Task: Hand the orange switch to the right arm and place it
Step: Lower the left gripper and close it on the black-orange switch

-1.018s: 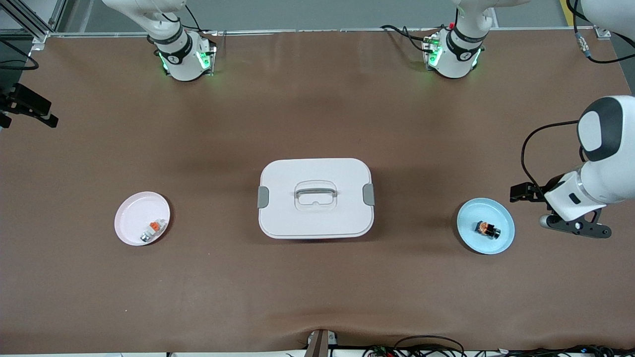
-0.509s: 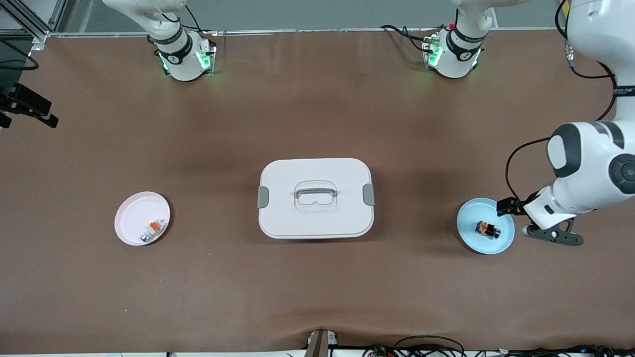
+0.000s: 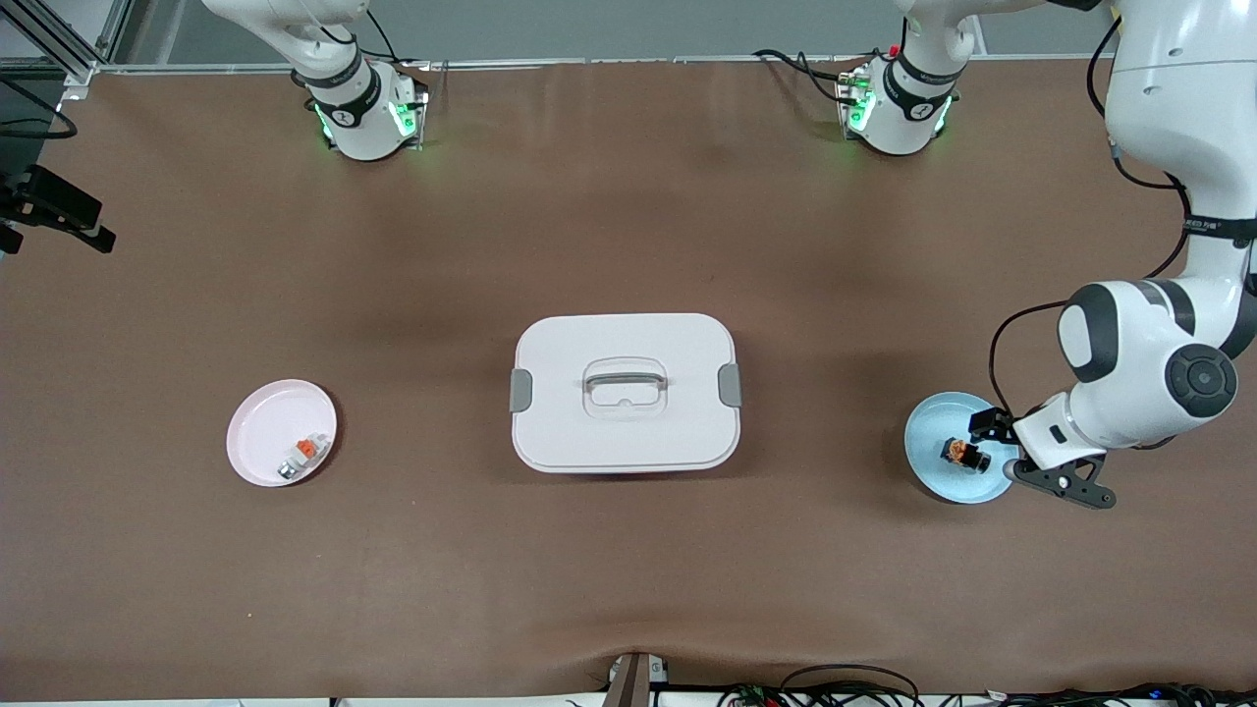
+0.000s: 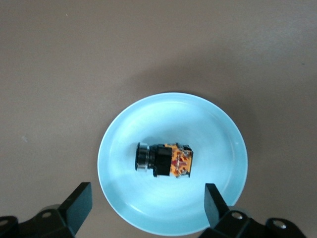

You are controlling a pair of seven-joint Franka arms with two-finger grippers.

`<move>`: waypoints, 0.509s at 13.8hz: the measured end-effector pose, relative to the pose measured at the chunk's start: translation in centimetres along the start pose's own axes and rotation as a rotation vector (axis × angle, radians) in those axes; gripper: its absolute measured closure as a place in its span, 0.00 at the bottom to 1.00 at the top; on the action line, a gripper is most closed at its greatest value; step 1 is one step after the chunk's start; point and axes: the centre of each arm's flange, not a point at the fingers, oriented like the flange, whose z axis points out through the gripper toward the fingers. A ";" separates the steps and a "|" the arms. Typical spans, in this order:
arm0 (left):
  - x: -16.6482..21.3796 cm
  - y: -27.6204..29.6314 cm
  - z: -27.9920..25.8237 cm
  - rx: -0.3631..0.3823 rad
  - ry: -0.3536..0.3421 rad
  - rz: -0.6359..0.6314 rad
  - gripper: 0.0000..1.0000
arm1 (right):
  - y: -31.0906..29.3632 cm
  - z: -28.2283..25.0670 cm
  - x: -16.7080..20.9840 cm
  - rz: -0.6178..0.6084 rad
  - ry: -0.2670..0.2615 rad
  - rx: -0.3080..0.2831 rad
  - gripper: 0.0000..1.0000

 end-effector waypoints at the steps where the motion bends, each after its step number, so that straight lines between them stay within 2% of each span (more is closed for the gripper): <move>1: 0.3 -0.2 0.8 0.002 0.006 -0.001 0.00 | 0.0 0.0 0.0 0.000 0.000 0.000 0.00; 7: 0.1 -0.7 4.1 -0.055 0.001 -0.052 0.00 | 0.0 0.0 0.0 0.000 0.000 0.000 0.00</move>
